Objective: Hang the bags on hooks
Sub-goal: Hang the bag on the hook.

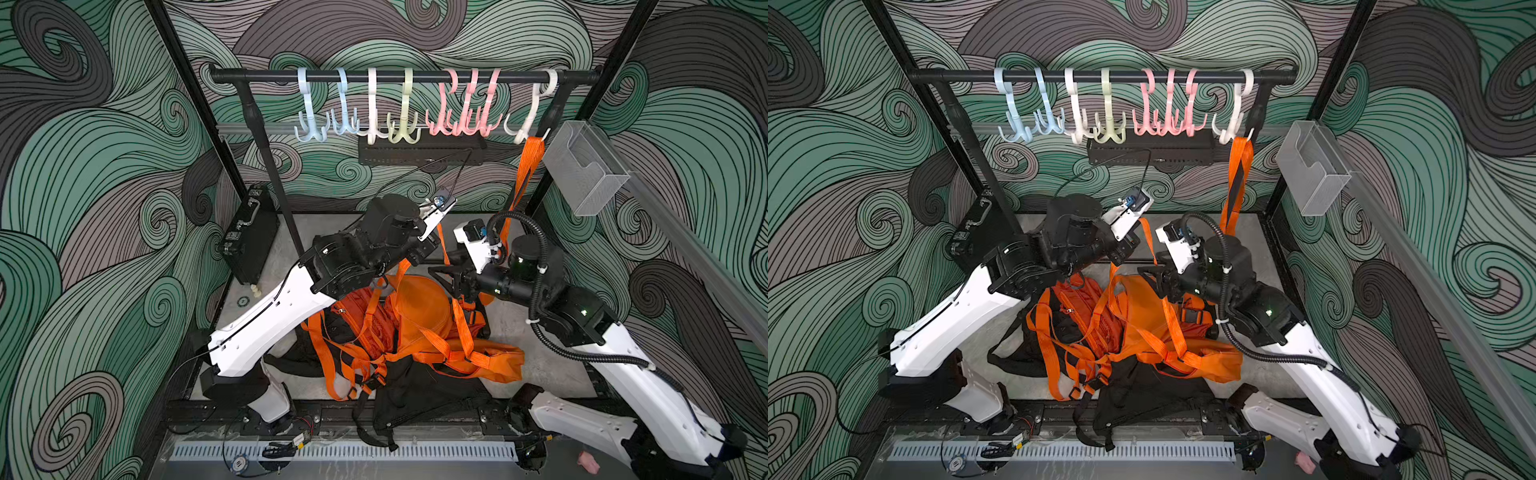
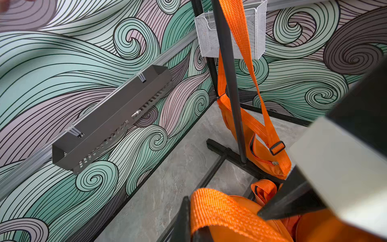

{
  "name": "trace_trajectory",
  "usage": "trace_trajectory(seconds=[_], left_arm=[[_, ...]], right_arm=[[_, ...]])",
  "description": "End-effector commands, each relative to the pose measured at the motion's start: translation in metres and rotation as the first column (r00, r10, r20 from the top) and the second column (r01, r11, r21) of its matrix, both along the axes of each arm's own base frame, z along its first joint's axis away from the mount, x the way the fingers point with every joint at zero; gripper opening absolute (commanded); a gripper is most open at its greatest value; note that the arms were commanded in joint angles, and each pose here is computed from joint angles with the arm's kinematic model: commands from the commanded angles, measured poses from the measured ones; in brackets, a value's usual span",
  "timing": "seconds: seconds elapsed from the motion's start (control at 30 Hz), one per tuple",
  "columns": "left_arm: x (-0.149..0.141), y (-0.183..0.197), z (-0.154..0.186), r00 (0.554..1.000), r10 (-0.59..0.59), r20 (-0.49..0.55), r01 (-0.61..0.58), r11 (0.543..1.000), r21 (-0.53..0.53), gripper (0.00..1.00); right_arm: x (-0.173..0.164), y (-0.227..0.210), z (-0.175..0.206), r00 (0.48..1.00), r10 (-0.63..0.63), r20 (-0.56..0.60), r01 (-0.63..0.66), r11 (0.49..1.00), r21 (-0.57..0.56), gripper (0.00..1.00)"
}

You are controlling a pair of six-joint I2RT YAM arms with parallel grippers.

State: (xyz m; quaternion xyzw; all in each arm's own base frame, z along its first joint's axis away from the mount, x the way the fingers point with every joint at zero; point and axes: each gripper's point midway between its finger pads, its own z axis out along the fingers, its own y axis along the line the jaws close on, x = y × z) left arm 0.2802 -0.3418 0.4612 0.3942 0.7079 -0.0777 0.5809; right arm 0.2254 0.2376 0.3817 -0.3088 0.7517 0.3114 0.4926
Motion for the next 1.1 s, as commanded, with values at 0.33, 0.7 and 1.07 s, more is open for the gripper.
trace_trajectory(seconds=[0.33,0.7,1.07], left_arm=[[0.018,0.007,0.001,0.999,0.042,-0.018,-0.042,0.999,0.001,0.00],[0.027,-0.013,0.087,0.994,0.013,0.106,0.007,0.983,-0.182,0.00],[0.027,-0.038,0.084,0.989,-0.068,0.129,0.092,0.977,-0.191,0.00]], right_arm=[[0.002,-0.057,0.067,0.957,-0.166,0.238,0.164,0.986,0.026,0.00],[0.030,-0.079,0.191,0.867,-0.311,0.390,0.259,0.949,0.181,0.00],[0.050,-0.088,0.266,0.810,-0.387,0.440,0.281,0.915,0.288,0.00]])
